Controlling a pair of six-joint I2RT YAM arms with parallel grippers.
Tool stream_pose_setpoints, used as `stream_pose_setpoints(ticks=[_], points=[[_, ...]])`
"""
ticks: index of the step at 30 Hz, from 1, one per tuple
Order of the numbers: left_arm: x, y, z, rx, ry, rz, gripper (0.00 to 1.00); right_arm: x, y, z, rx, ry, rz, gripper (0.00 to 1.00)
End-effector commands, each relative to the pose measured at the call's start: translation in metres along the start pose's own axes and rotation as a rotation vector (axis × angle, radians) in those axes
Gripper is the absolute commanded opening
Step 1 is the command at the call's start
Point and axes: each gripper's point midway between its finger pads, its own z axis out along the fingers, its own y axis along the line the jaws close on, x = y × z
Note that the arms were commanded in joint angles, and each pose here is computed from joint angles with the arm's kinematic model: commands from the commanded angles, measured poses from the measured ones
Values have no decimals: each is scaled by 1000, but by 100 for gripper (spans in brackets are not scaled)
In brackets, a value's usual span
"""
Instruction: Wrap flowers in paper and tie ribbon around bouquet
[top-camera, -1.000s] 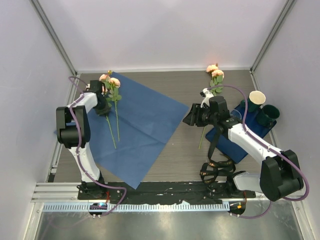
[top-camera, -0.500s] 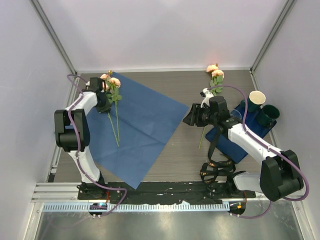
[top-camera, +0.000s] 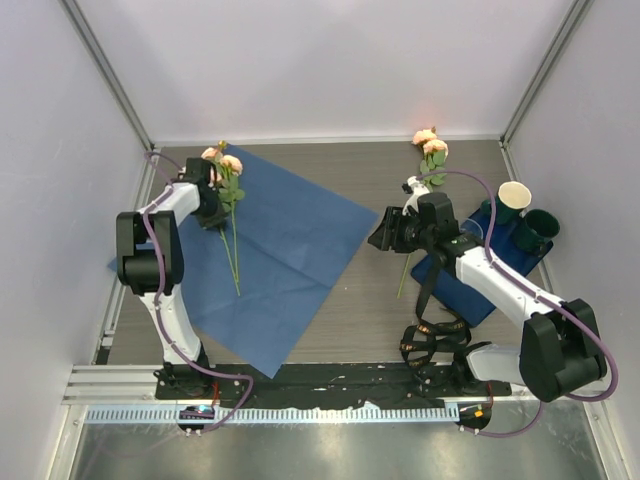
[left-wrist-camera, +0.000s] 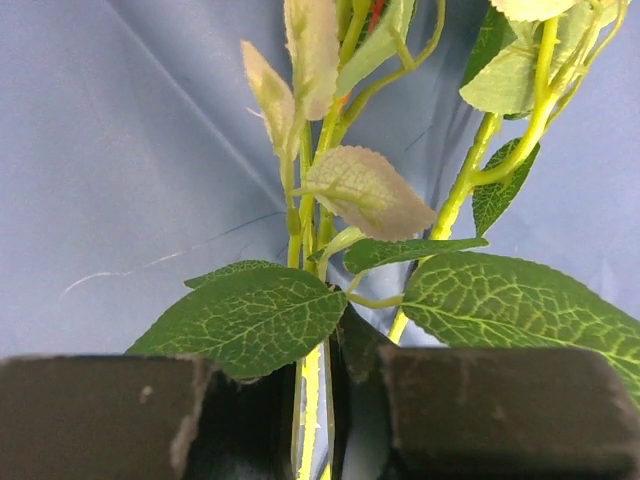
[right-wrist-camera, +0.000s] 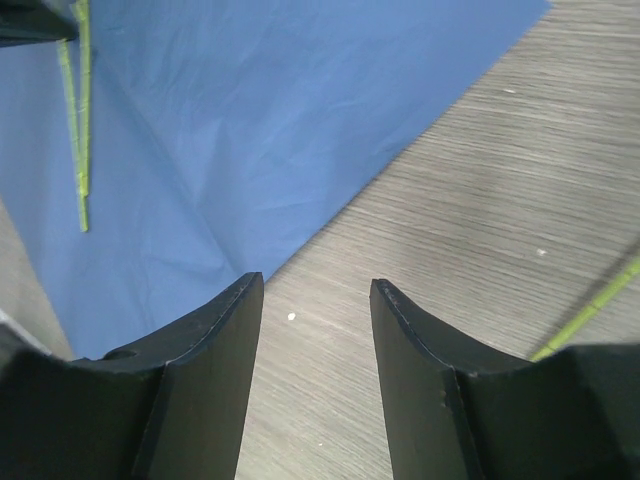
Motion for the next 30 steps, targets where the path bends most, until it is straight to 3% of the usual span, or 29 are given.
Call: stream_pose_setpoints(ticks=[1, 2, 7, 14, 21, 27, 28, 30], points=[[-20, -3, -17, -3, -63, 20, 21, -19, -31, 1, 201, -65, 33, 54], [-16, -13, -21, -2, -64, 47, 28, -22, -41, 1, 258, -70, 42, 54], [-22, -15, -43, 2, -106, 48, 47, -25, -94, 9, 500, -55, 77, 54], [-19, -28, -107, 67, -157, 0, 58, -28, -142, 23, 626, -23, 155, 53], [43, -61, -193, 296, -189, 66, 64, -33, -175, 43, 701, 10, 197, 51], [89, -57, -237, 362, -224, 134, 65, -20, -183, 61, 697, 47, 218, 32], [92, -55, -239, 365, -226, 135, 65, -19, -185, 60, 706, 48, 219, 21], [99, -50, -244, 374, -230, 140, 65, -29, -183, 53, 723, 13, 201, 11]])
